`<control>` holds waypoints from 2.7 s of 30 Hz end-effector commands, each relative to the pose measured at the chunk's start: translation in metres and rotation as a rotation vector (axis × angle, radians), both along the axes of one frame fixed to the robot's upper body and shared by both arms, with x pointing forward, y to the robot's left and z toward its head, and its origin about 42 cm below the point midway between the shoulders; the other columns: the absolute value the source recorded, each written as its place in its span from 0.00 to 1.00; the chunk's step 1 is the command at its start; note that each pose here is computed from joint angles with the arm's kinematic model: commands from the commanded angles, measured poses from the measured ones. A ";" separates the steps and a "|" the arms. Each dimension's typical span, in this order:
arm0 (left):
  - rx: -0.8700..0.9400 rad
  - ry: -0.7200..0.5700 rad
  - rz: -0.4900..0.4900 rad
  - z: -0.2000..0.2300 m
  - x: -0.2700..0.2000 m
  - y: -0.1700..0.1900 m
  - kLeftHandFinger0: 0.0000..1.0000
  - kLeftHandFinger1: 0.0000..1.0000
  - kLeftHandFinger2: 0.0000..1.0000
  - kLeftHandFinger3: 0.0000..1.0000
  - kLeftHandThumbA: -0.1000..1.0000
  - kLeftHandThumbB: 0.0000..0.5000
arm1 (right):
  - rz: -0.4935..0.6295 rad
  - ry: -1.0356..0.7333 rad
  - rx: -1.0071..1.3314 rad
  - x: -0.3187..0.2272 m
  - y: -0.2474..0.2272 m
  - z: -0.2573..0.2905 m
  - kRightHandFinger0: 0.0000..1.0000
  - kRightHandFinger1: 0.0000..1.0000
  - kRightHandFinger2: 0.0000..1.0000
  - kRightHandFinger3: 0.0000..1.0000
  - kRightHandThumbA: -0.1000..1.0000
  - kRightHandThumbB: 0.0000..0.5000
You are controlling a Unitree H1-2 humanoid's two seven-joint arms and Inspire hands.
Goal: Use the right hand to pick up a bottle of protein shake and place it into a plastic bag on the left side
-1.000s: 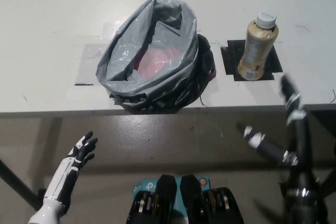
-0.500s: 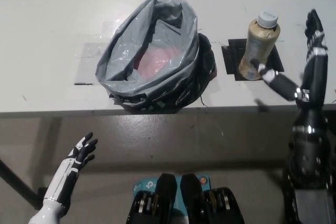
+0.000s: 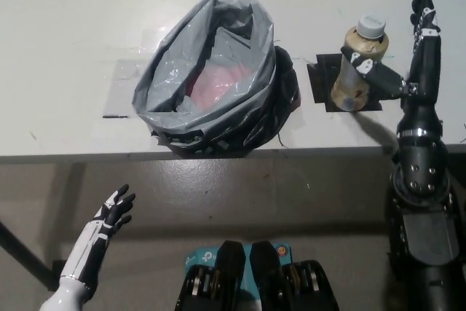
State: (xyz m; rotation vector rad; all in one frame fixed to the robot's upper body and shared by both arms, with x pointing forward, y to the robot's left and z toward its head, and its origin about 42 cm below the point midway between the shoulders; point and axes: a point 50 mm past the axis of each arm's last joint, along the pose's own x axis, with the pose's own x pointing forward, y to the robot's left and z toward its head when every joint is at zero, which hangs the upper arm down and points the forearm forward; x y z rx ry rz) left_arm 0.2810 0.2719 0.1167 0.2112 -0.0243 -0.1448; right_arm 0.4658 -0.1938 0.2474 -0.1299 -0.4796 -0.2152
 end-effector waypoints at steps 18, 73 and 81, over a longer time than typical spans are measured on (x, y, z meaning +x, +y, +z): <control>-0.016 -0.066 -0.031 0.014 -0.001 0.001 1.00 1.00 1.00 1.00 1.00 0.44 | -0.019 0.146 0.009 0.051 0.011 -0.019 1.00 1.00 1.00 1.00 0.95 0.79; 0.003 -0.070 -0.037 0.018 0.001 -0.003 1.00 1.00 1.00 1.00 0.96 0.35 | 0.335 -0.108 -0.591 0.056 0.153 0.114 0.00 0.10 0.42 0.37 0.00 0.17; 0.060 -0.086 -0.048 0.025 0.008 -0.004 1.00 1.00 1.00 1.00 0.82 0.35 | 0.356 -0.057 -0.634 0.063 0.174 0.093 0.00 0.04 0.40 0.30 0.00 0.14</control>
